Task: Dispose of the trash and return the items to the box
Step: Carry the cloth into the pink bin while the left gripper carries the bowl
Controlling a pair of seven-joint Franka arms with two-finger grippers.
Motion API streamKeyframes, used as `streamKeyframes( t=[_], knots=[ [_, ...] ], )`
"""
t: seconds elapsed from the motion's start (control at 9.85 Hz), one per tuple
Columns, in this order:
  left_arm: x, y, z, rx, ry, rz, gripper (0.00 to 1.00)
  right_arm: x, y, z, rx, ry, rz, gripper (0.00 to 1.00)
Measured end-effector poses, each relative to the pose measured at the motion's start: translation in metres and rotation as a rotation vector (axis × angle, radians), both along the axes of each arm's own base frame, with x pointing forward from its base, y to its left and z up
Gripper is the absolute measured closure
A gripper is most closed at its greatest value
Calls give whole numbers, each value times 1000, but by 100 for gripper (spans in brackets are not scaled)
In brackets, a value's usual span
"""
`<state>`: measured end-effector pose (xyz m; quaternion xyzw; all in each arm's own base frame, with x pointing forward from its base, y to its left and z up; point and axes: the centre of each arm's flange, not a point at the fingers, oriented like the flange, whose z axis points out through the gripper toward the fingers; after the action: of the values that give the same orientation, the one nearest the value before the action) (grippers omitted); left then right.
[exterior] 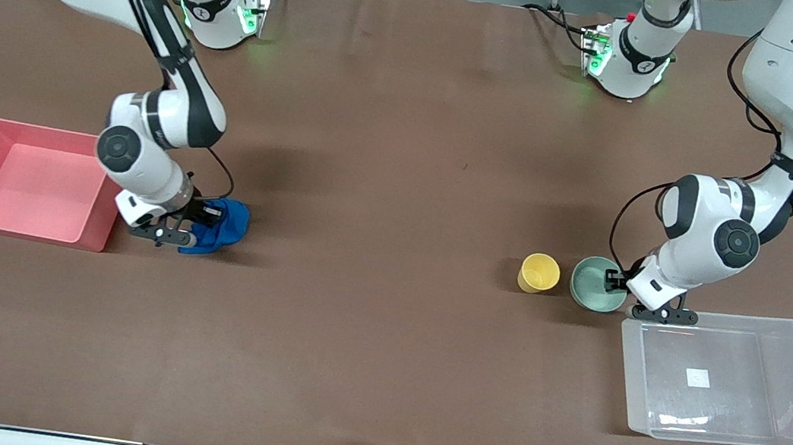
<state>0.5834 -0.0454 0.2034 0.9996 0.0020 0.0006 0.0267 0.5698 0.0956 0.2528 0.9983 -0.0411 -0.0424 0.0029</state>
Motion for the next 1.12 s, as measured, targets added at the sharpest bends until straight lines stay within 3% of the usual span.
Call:
streamKeyframes(
  t=[0.2, 0.41, 0.51, 0.71, 0.81, 1.12],
  knots=[
    [6, -2, 26, 1, -15, -6, 97, 22, -29, 126, -30, 71, 24, 84],
    [18, -1, 83, 6, -34, -29, 97, 18, -94, 214, -30, 103, 82, 84],
    [28, 3, 118, 8, -40, -42, 97, 14, -143, 224, -39, 102, 118, 84],
    [54, 29, 183, 11, -61, -70, 97, 4, -238, 209, -79, 98, 169, 87],
    [69, 48, 203, 12, -78, -89, 97, 1, -264, 186, -93, 73, 199, 87],
    [120, 102, 186, 6, -93, -153, 97, -16, -302, 73, -137, 5, 242, 87]
  ],
)
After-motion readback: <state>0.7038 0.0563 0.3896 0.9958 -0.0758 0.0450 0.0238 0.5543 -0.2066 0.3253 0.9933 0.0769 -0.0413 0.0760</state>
